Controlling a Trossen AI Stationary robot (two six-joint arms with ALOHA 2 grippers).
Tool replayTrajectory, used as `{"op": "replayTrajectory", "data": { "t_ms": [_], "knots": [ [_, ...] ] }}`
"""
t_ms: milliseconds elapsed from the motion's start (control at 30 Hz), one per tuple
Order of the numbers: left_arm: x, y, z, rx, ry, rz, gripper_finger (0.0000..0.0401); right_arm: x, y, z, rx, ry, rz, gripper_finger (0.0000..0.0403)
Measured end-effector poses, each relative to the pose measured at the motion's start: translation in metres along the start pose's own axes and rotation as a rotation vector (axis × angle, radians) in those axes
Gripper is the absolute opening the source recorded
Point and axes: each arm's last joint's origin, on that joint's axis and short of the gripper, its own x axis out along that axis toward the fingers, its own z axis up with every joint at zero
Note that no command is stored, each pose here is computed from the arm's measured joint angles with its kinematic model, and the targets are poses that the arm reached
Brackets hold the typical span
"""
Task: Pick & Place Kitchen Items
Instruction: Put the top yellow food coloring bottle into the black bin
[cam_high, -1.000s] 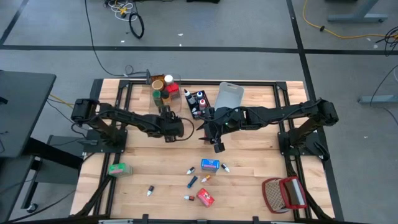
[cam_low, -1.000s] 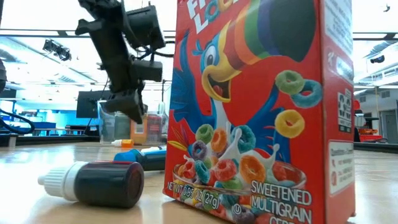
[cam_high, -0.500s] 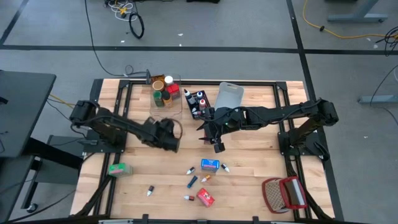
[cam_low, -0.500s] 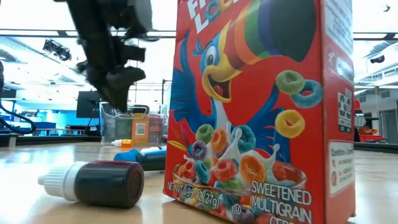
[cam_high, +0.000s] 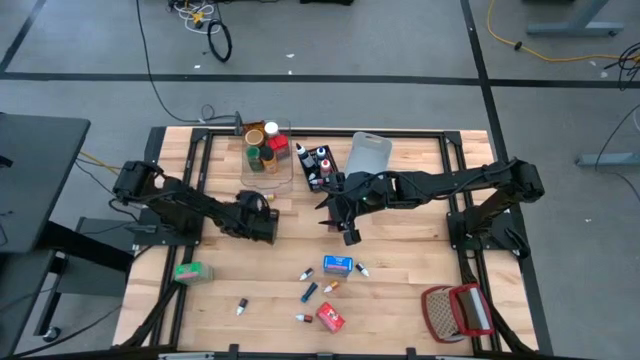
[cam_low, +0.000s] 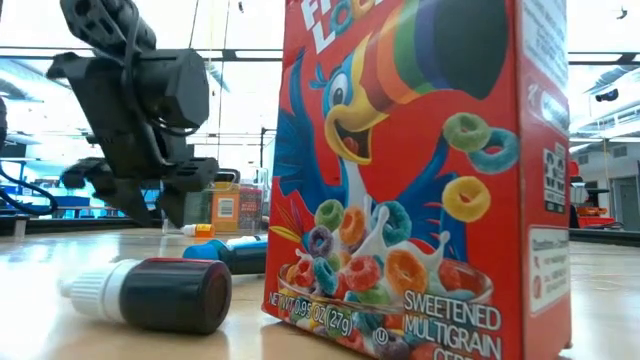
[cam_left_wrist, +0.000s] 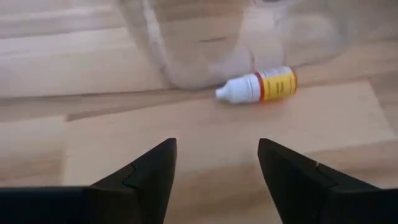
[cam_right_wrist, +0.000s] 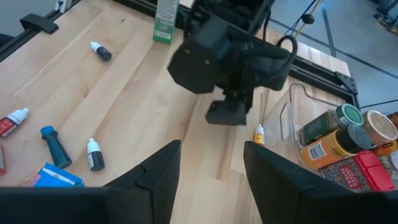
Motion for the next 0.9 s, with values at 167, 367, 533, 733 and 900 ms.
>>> {"op": "replayTrajectory", "data": {
  "t_ms": [167, 367, 533, 733, 900],
  "knots": [
    [0.012, -0.007, 0.005, -0.078, -0.035, -0.104, 0.0261, 0.000, 0.000, 0.000, -0.008, -0.003, -0.001, 0.0188],
    [0.018, -0.011, 0.010, -0.089, -0.073, -0.148, 0.0272, 0.000, 0.000, 0.000, -0.008, -0.004, -0.002, 0.0188],
    [0.021, -0.010, 0.012, -0.109, -0.072, -0.136, 0.0273, 0.000, 0.000, 0.000, -0.008, -0.005, -0.002, 0.0188],
    [0.024, -0.009, 0.009, -0.097, -0.042, -0.118, 0.0273, 0.000, 0.000, 0.000, -0.008, -0.005, -0.002, 0.0188],
    [0.025, -0.009, 0.009, -0.091, -0.052, -0.111, 0.0273, 0.000, 0.000, 0.001, -0.008, -0.006, -0.002, 0.0188]
  ]
}}
